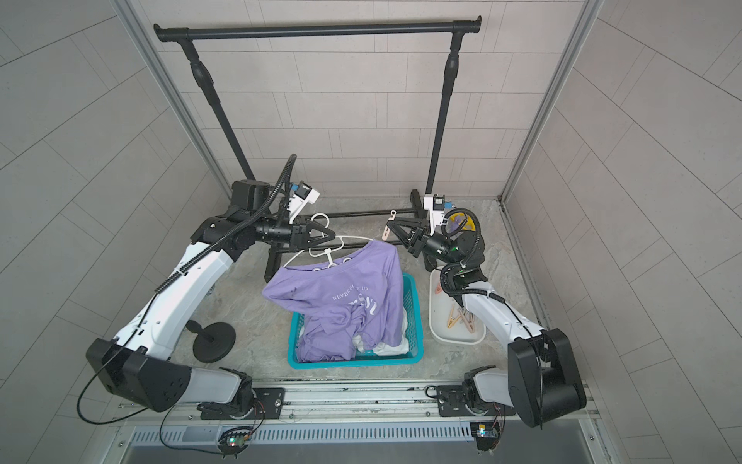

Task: Use clothespins to secure the t-shirt on both sides of the hanger
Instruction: Clamp the T-shirt on the hanger.

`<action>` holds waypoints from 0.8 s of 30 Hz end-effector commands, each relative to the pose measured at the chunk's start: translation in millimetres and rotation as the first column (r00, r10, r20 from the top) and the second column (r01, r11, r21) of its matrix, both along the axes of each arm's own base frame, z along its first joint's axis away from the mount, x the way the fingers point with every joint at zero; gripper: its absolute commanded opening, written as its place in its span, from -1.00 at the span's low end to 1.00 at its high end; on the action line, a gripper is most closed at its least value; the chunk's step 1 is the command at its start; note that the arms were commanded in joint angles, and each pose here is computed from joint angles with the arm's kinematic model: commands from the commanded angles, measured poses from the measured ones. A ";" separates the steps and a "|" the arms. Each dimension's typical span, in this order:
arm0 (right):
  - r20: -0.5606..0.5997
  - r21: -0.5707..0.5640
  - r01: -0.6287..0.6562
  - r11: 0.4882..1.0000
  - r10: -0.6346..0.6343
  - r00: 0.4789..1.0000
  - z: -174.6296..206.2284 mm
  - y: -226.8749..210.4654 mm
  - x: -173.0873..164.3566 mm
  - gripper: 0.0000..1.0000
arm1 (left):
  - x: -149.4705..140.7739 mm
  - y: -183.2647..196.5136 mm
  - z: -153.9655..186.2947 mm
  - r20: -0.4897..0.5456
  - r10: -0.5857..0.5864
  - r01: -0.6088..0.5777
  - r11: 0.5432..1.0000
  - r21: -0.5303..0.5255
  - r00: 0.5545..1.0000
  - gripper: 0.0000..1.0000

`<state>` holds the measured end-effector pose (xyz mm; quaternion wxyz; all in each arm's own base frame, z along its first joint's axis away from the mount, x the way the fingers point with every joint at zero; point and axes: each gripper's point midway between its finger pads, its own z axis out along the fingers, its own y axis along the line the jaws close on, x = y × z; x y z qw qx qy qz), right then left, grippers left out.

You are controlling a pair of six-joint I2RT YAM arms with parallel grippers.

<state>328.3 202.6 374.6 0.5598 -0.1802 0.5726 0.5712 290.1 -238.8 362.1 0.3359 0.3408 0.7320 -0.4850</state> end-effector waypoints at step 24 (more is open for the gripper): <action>0.065 0.088 -0.193 0.977 0.188 0.980 16.3 19.0 -8.8 -1.00 | 6.0 3.8 34.1 0.058 -0.023 0.029 0.994 -0.103 0.998 -1.00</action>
